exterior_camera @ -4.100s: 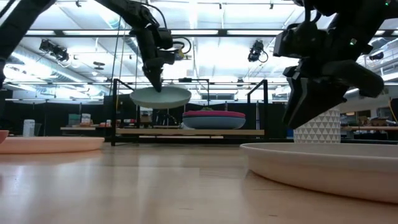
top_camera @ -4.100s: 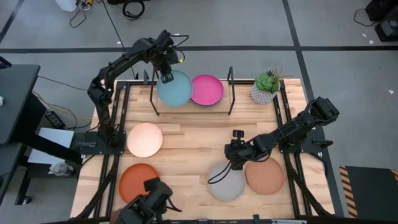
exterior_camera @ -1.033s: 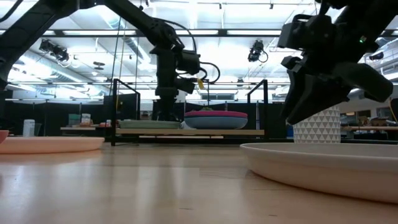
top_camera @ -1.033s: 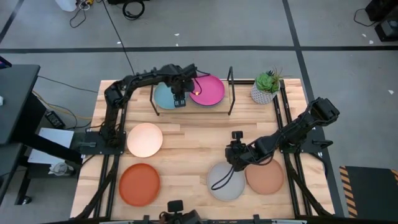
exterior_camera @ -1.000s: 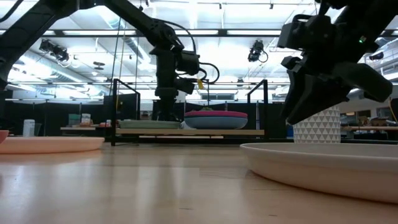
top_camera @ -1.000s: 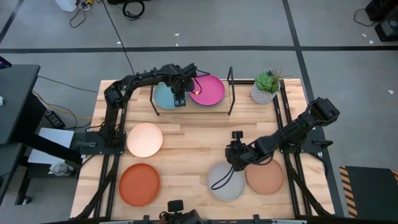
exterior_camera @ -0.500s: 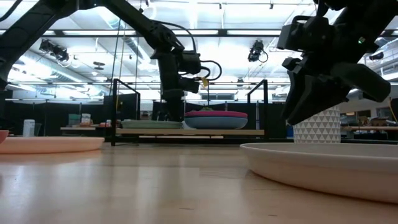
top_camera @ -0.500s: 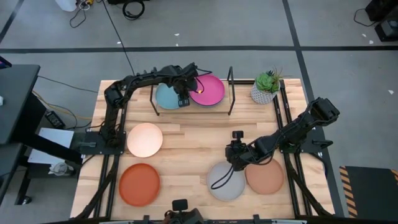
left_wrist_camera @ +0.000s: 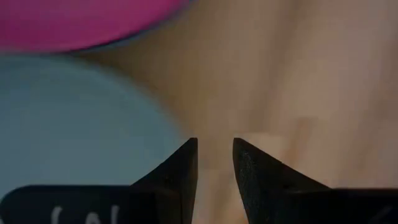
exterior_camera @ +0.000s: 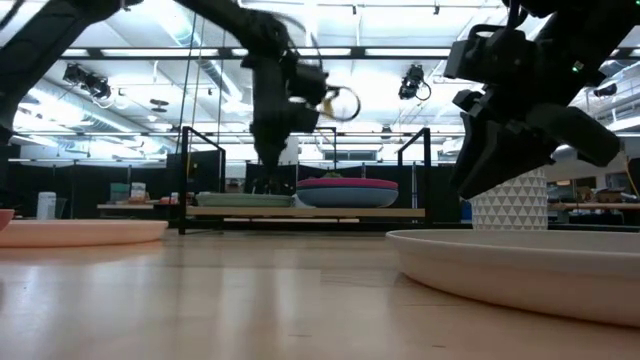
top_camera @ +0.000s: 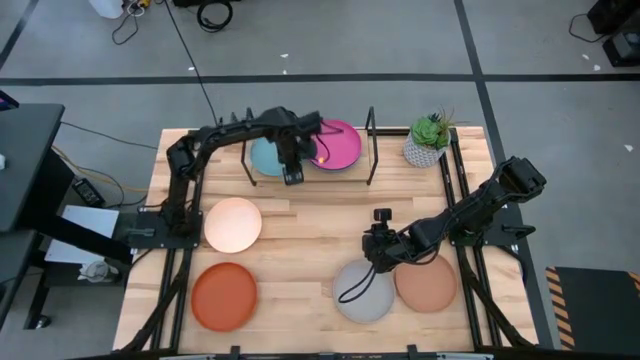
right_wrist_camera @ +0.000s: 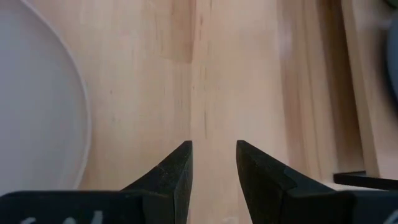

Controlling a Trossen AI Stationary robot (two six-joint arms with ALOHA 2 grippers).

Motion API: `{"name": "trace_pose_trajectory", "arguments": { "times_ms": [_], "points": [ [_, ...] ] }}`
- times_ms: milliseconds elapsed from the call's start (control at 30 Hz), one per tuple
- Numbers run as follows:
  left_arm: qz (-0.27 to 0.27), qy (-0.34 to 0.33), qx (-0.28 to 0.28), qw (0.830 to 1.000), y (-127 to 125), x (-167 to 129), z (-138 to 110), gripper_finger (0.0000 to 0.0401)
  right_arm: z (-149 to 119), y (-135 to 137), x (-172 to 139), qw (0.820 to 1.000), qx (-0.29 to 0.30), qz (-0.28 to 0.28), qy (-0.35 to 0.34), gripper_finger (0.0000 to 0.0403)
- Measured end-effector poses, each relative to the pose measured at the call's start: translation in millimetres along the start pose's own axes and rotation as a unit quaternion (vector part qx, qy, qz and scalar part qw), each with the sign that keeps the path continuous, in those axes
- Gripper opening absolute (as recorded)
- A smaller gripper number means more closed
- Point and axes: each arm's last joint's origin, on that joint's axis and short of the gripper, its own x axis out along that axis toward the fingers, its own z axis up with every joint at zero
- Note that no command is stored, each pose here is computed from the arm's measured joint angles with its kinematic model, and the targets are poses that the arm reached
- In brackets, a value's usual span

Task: Place and stack plates onto a shelf
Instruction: Stack the peach plate on top of the light blue plate on the shelf

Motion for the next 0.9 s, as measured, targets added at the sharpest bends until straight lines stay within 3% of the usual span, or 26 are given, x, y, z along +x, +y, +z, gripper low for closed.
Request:
{"name": "trace_pose_trajectory", "arguments": {
  "times_ms": [100, 333, 500, 667, 900],
  "points": [
    [-0.022, 0.013, 0.008, 1.0, -38.0, -1.6, 4.0, 0.0107, -0.1, 0.0, -0.1, 1.0, -0.003, -0.003, 0.0, 0.013],
    [-0.032, 0.081, 0.092, 0.992, -143.9, 16.9, -2.4, 0.0107, -6.1, 4.4, 1.5, 1.0, -0.002, -0.014, -0.015, 0.013],
    [0.014, 0.121, 0.138, 0.983, -204.5, 40.4, -24.5, 0.0107, -24.0, 9.2, 13.3, 0.999, -0.002, -0.016, -0.047, 0.013],
    [0.057, 0.122, 0.124, 0.983, -233.6, 46.7, -50.4, 0.0107, -29.4, 11.3, 17.8, 0.997, 0.001, -0.012, -0.08, 0.013],
    [0.083, 0.045, 0.033, 0.995, -236.4, 37.5, -90.8, 0.0107, -26.3, 12.5, 17.8, 0.993, 0.02, -0.006, -0.112, 0.013]
  ]
}}
